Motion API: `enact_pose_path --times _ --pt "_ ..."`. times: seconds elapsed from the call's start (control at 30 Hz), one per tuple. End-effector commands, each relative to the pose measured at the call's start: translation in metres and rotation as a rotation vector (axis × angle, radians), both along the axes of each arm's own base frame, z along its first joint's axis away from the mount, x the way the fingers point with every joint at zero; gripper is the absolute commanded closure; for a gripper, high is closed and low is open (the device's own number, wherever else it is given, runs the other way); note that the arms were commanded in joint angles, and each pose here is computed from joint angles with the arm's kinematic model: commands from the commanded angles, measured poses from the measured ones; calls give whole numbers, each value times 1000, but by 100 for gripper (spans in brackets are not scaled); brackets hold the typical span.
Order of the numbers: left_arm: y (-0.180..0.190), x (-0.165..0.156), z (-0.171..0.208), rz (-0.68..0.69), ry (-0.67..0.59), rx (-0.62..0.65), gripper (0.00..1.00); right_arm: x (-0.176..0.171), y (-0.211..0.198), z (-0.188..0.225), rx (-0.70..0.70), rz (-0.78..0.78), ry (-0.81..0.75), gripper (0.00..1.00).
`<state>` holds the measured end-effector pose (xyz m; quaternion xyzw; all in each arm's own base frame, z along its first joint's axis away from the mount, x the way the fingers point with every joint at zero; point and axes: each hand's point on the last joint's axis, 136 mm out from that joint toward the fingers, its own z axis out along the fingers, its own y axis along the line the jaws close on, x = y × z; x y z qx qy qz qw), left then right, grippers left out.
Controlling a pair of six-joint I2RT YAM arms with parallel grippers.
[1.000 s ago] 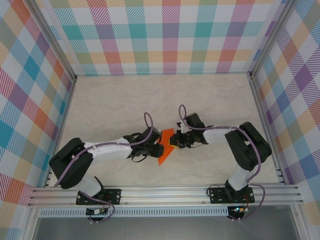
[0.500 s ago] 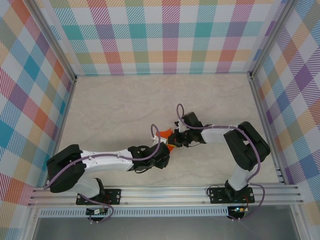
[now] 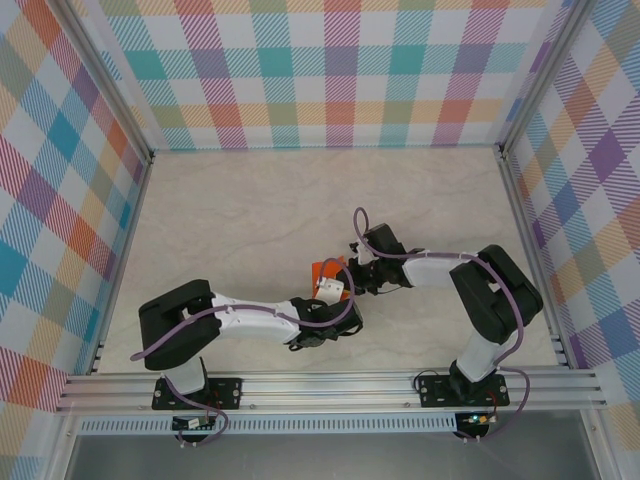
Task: Fold a paper plane with a square sheet of paper (pick it up from the middle)
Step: Fourth fold the wing at the center of the table.
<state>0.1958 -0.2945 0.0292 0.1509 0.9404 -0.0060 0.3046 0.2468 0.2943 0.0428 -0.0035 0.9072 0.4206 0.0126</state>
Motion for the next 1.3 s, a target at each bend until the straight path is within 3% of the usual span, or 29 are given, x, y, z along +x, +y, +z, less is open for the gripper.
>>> enact_pose_path --times 0.0,0.6,0.8,1.27 --pt "7 3 5 45 -58 55 67 4 5 15 16 4 -31 91" --pt "15 4 5 67 -80 72 85 4 5 17 14 9 -32 90" --pt "18 -2 3 36 -68 11 89 0 3 19 13 18 -31 86" --pt "27 -13 7 -74 -58 -79 86 -13 15 19 5 65 -16 65"
